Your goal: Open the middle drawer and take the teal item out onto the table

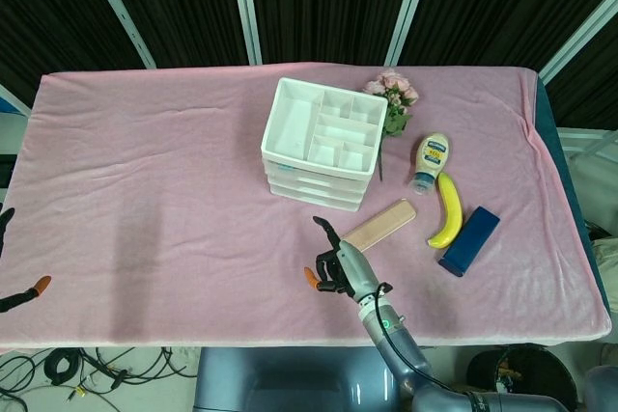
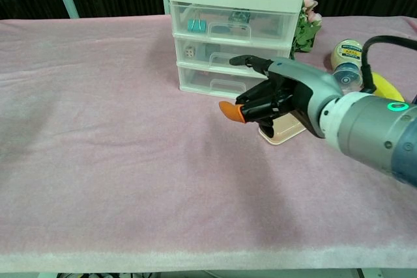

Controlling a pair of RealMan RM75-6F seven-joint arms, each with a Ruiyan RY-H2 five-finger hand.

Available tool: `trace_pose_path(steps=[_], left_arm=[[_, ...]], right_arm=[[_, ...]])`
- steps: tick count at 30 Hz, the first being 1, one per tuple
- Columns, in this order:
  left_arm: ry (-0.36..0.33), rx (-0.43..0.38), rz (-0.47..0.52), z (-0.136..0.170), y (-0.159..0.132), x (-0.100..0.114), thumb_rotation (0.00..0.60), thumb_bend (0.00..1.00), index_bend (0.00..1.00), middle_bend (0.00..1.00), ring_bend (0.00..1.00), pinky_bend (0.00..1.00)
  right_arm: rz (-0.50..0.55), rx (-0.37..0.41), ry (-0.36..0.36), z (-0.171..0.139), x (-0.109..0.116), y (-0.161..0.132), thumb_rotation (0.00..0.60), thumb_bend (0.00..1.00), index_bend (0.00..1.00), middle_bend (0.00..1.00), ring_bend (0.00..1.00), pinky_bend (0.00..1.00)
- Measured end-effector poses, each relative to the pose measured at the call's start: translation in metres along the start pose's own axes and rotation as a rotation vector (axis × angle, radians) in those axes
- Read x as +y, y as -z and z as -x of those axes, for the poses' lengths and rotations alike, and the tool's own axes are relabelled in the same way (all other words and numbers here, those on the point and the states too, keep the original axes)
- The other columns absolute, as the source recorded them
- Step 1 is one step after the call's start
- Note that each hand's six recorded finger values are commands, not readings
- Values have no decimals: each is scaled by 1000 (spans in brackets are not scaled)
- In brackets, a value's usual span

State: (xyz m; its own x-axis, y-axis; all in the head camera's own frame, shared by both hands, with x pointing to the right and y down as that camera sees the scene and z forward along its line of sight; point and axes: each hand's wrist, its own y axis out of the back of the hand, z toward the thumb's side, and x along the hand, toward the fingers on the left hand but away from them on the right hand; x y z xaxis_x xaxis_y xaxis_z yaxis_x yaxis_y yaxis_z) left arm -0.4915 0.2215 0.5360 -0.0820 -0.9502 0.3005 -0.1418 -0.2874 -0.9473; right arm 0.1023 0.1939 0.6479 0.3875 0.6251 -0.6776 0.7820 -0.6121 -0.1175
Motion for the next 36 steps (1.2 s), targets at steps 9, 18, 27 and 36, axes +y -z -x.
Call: trace_pose_path(steps=[9, 18, 27, 36], left_arm=[[-9, -10, -5, -3, 0, 1, 600, 9, 0, 0, 0, 0], [-8, -10, -1, -4, 0, 0, 600, 9, 0, 0, 0, 0], [-9, -6, -1, -5, 0, -1, 600, 9, 0, 0, 0, 0], [0, -7, 0, -6, 0, -2, 600, 9, 0, 0, 0, 0]], right_arm=[[176, 12, 47, 26, -6, -17, 600, 350, 27, 827, 869, 774], [254, 19, 85, 39, -5, -25, 600, 352, 40, 827, 869, 774], [276, 15, 109, 52, -2, -29, 600, 353, 57, 827, 869, 773], [311, -9, 139, 60, 5, -26, 600, 355, 76, 826, 869, 774]])
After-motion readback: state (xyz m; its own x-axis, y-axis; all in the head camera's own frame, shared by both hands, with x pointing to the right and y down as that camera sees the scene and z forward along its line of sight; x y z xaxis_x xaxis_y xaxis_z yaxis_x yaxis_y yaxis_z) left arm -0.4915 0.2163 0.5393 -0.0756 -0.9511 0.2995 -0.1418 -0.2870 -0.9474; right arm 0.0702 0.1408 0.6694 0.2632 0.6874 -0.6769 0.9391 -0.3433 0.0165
